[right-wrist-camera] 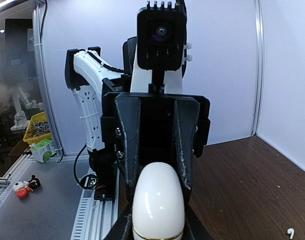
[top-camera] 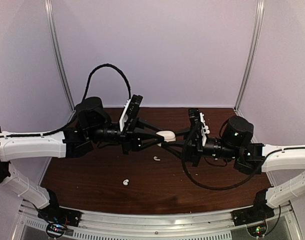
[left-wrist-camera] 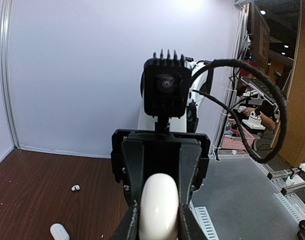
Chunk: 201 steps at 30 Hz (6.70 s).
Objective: Insert the wireless bluetooth earbuds into the charging case
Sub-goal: Pass from the left arm to the right, then open the charging case, then pick up the right earbud from the center of the board, then place the right earbud at the center of the board, then adjust the right earbud at the center of the board.
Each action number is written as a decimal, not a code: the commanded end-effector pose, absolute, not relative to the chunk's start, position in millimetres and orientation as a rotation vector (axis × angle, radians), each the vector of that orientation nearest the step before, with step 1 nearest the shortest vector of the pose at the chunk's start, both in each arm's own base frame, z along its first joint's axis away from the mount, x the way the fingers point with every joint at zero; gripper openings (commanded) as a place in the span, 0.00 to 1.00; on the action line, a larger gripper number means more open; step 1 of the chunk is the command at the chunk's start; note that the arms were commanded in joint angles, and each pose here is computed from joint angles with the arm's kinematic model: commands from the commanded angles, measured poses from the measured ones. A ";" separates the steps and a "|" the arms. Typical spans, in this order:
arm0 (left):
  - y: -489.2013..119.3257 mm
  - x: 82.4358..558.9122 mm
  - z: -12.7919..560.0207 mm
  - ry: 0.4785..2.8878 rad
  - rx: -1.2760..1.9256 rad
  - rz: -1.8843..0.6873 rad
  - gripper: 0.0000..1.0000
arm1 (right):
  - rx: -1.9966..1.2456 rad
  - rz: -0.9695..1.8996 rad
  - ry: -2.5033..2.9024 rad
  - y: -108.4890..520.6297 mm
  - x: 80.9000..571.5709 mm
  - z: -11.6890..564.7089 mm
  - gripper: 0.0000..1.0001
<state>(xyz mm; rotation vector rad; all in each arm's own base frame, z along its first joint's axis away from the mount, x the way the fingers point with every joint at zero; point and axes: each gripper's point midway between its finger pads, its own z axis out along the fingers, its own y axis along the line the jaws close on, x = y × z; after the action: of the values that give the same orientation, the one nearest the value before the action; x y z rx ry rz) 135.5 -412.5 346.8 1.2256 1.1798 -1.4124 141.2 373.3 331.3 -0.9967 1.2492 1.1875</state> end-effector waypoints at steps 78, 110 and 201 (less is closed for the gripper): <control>-397.8 326.9 100.9 2.066 0.902 -1.047 0.40 | -0.897 0.899 1.489 292.3 180.0 248.4 0.03; -414.4 321.8 24.1 2.130 0.959 -0.935 0.30 | -0.851 0.923 1.496 283.0 197.4 245.1 0.03; -342.6 315.2 41.5 2.504 0.642 -0.296 0.69 | -0.814 0.920 1.615 280.8 219.0 217.4 0.03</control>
<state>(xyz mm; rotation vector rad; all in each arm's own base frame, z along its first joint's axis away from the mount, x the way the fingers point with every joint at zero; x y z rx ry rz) 310.5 -340.7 45.3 0.6540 2.5047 -0.3781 219.6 282.0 207.9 -0.8278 1.6461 0.8989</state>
